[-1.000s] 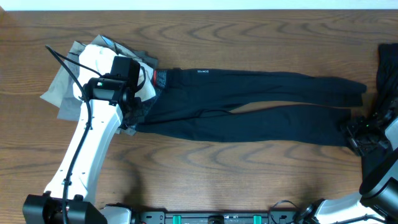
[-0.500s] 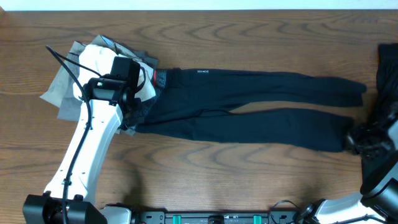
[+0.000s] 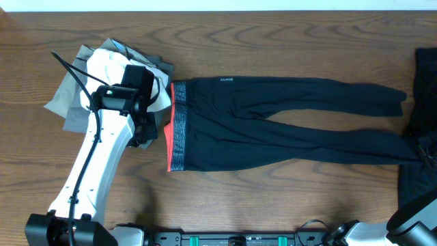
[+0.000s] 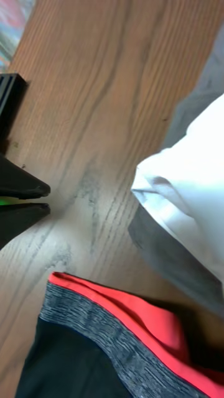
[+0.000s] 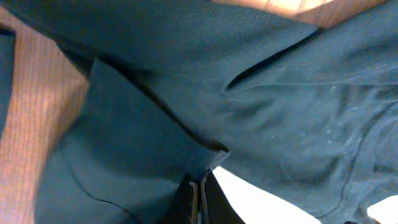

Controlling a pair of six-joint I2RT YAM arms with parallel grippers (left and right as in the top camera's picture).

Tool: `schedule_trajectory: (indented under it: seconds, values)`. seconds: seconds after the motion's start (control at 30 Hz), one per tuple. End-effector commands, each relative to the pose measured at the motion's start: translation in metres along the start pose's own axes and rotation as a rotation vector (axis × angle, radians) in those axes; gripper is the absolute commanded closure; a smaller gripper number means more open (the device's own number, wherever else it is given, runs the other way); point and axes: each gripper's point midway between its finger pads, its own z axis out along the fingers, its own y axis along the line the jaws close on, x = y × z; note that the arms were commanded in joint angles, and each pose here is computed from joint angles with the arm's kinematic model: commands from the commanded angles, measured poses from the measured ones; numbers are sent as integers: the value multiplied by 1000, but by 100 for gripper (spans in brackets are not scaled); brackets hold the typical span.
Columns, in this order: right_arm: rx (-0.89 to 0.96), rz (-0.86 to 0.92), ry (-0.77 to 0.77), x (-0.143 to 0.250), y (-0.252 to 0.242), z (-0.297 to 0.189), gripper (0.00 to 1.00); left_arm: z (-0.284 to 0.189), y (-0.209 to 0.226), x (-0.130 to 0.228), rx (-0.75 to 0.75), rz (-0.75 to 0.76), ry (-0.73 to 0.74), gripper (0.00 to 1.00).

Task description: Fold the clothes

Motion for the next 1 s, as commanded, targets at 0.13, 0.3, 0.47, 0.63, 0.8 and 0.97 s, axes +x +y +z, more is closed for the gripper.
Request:
schedule_trajectory:
  seconds: [0.13, 0.3, 0.47, 0.63, 0.8, 0.97]
  values:
    - [33, -12, -38, -9, -7, -5, 60, -3, 4, -4, -14, -4, -13, 91]
    - [-107, -16, -2, -4, 18, -6, 45, -4, -33, 5, 190, 33, 37, 83]
    - [-401, -141, 44, 5, 68, -19, 41, 12, -48, 23, 226, 2, 98, 76]
    - [-646, -230, 57, 11, 104, -40, 41, 43, -76, 44, 309, 1, 140, 69]
    - [-707, -238, 73, 14, 113, -47, 48, 75, -95, 46, 356, 21, 86, 74]
    - [-708, -247, 78, 17, 116, -48, 50, 93, -98, 52, 364, 24, 68, 77]
